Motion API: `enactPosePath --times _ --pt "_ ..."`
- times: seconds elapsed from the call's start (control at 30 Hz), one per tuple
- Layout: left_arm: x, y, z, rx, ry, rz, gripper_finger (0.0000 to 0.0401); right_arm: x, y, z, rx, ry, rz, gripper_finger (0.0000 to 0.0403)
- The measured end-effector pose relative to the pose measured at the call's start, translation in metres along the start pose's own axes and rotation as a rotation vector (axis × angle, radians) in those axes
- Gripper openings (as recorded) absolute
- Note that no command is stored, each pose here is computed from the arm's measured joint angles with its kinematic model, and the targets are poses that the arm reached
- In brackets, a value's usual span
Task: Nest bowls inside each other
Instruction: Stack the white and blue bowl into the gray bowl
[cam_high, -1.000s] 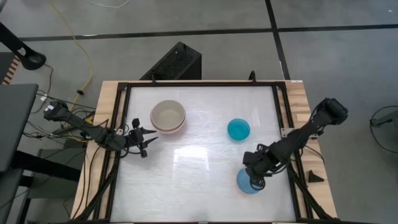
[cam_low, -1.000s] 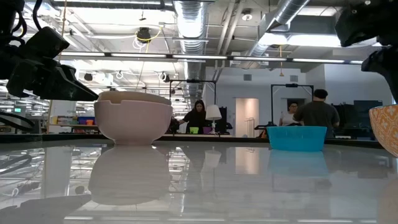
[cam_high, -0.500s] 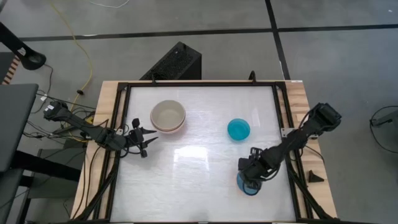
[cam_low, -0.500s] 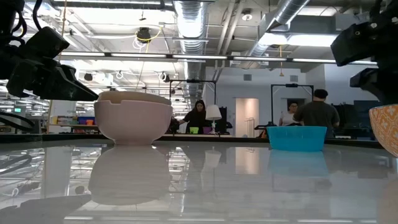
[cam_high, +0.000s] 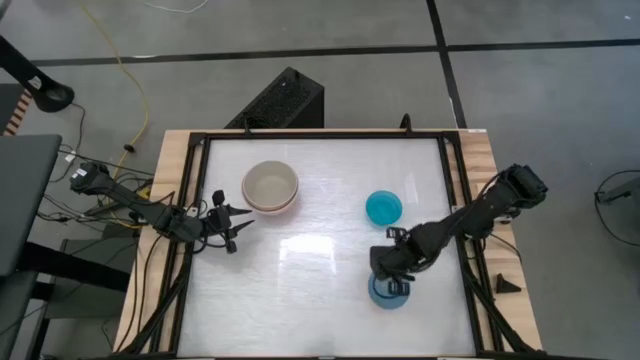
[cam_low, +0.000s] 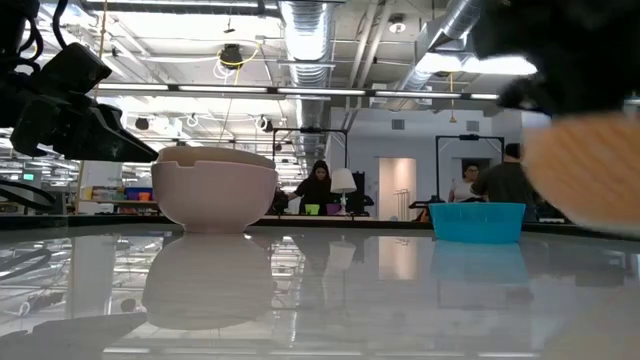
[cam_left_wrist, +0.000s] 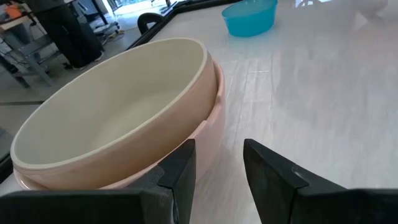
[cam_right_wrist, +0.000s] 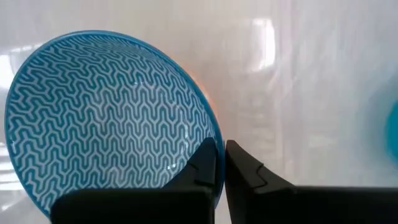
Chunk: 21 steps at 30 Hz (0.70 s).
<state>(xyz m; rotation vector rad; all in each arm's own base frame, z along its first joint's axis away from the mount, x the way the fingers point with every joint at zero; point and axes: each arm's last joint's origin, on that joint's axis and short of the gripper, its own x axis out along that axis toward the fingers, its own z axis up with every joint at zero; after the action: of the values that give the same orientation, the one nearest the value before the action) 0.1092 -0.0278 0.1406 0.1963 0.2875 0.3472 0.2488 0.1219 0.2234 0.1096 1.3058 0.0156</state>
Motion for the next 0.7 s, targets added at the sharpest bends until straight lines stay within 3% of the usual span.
enactPosePath --times 0.2,0.4,0.57,0.7 --pt "0.0 0.0 0.0 0.0 0.0 0.0 0.0125 -0.036 -0.01 0.038 -0.102 -0.145 0.035 0.0038" --pt "0.0 0.0 0.0 0.0 0.0 0.0 0.0125 -0.069 -0.038 0.077 -0.172 -0.354 0.017 0.0038" --pt "0.0 0.0 0.0 0.0 0.0 0.0 0.0125 -0.086 -0.074 0.106 -0.106 -0.502 -0.02 0.0038" --pt "0.0 0.0 0.0 0.0 0.0 0.0 0.0125 -0.086 -0.107 0.131 0.008 -0.522 -0.056 0.0038"
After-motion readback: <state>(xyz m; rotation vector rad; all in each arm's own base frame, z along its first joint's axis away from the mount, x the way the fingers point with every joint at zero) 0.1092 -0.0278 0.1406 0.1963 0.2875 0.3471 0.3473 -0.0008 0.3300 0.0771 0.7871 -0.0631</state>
